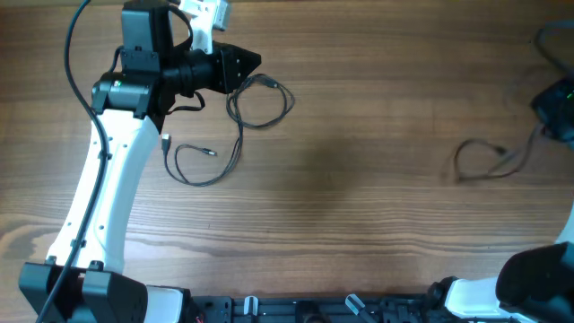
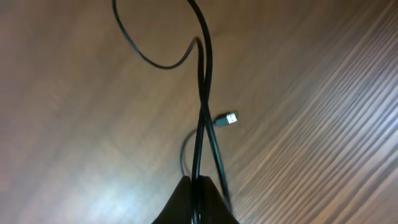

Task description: Untangle cables

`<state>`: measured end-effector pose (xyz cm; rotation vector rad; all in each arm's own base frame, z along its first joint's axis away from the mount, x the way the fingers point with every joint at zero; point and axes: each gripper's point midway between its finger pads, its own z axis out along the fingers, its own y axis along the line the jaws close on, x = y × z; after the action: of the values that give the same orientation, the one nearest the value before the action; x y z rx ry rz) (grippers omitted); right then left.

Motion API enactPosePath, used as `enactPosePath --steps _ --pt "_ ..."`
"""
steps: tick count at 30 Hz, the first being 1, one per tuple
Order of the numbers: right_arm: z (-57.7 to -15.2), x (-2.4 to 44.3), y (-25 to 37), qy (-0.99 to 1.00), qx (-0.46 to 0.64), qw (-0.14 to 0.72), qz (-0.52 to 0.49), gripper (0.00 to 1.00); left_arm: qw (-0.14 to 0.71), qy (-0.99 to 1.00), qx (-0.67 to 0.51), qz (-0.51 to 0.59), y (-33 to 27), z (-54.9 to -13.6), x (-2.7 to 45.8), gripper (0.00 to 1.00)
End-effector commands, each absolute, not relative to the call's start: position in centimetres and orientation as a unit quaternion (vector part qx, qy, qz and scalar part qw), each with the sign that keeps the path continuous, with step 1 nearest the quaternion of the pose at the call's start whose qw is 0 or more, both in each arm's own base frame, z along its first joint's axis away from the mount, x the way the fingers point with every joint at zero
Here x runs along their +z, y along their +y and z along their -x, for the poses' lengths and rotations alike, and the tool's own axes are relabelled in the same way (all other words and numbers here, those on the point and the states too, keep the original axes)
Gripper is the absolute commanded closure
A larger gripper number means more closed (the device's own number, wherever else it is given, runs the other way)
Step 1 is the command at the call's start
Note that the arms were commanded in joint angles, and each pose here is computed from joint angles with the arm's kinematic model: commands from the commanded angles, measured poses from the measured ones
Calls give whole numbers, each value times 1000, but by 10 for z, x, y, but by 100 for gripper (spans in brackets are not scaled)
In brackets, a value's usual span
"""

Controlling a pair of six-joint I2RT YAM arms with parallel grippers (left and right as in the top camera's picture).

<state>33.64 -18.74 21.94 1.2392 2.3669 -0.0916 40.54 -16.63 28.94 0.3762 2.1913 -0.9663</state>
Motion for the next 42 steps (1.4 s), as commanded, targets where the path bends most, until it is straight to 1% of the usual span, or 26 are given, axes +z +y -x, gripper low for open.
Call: enactPosePath --steps 1,4,6,9,12,16,19,28,34,39,42 --pt "-328 288 -217 827 -108 303 -462 93 365 838 -374 -159 -166 -401 303 82" --pt "-305 322 -247 794 -168 322 -488 93 365 838 -374 -159 -166 -400 303 82" --pt "-285 327 -269 769 -189 319 -521 93 366 837 -374 -159 -166 -401 303 82" --pt "-256 321 -298 734 -198 304 -574 94 366 837 -374 -159 -166 -401 303 82" --pt "-215 314 -324 687 -203 279 -640 94 365 838 -374 -159 -166 -401 303 82" --pt "-189 315 -345 636 -208 283 -687 94 365 838 -374 -159 -166 -400 303 81" --pt "-186 308 -355 625 -199 281 -700 94 365 838 -374 -159 -166 -400 303 81" --pt "-202 223 -380 644 -184 179 -720 95 361 840 -373 -158 -166 -399 301 81" --pt "-202 171 -391 655 -190 114 -722 95 365 838 -369 -169 -166 -398 301 81" --pt "-183 126 -400 646 -215 52 -731 95 368 836 -366 -176 -166 -398 301 81" --pt "-172 111 -404 640 -213 30 -738 95 368 836 -366 -176 -166 -398 301 80"
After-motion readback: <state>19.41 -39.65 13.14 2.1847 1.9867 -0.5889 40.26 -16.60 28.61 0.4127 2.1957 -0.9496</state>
